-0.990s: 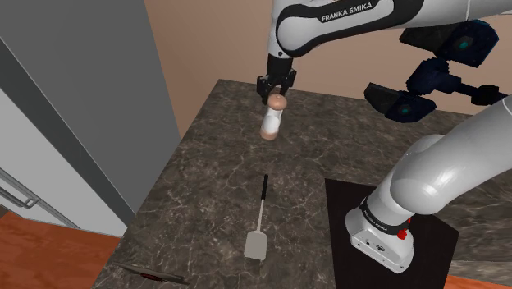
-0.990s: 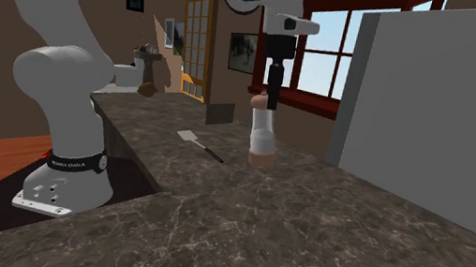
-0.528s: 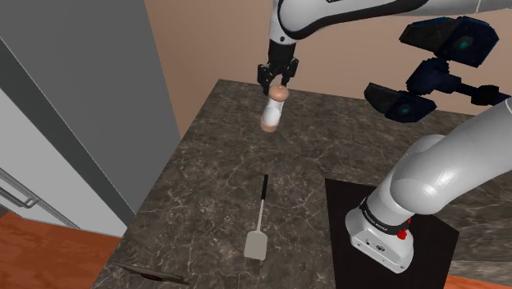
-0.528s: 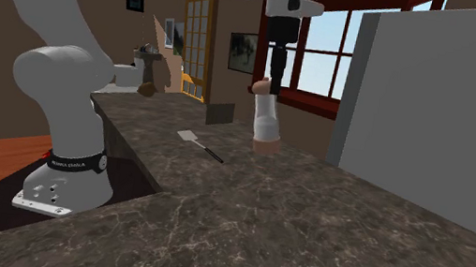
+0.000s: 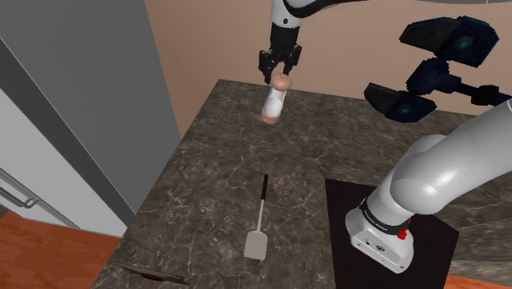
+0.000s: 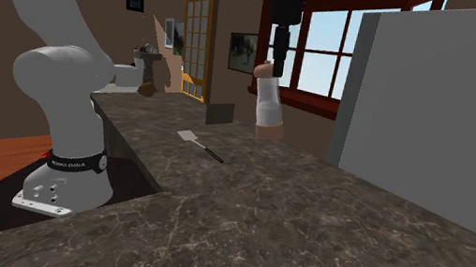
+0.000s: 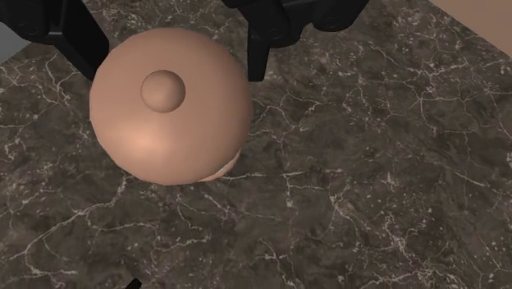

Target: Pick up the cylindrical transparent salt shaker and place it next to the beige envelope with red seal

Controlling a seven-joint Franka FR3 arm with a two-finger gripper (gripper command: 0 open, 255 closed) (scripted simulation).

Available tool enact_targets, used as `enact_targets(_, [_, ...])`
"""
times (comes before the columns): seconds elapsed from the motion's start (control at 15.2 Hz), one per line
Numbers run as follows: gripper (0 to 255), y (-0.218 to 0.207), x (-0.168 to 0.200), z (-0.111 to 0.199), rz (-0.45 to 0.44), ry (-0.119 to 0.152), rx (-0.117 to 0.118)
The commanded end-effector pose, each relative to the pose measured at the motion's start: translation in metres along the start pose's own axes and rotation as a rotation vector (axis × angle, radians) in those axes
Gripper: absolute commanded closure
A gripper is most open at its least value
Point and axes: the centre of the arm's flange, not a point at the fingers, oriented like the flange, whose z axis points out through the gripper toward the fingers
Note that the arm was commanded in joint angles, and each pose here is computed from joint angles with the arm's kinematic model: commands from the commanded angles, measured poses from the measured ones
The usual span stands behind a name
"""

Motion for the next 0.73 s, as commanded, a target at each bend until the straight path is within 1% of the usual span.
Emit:
enact_targets(0.0, [255, 0.0, 0.001, -0.012, 0.0, 0.0, 0.0])
enact_targets(0.66, [255, 0.001, 0.004, -0.064, 0.0, 0.0, 0.0])
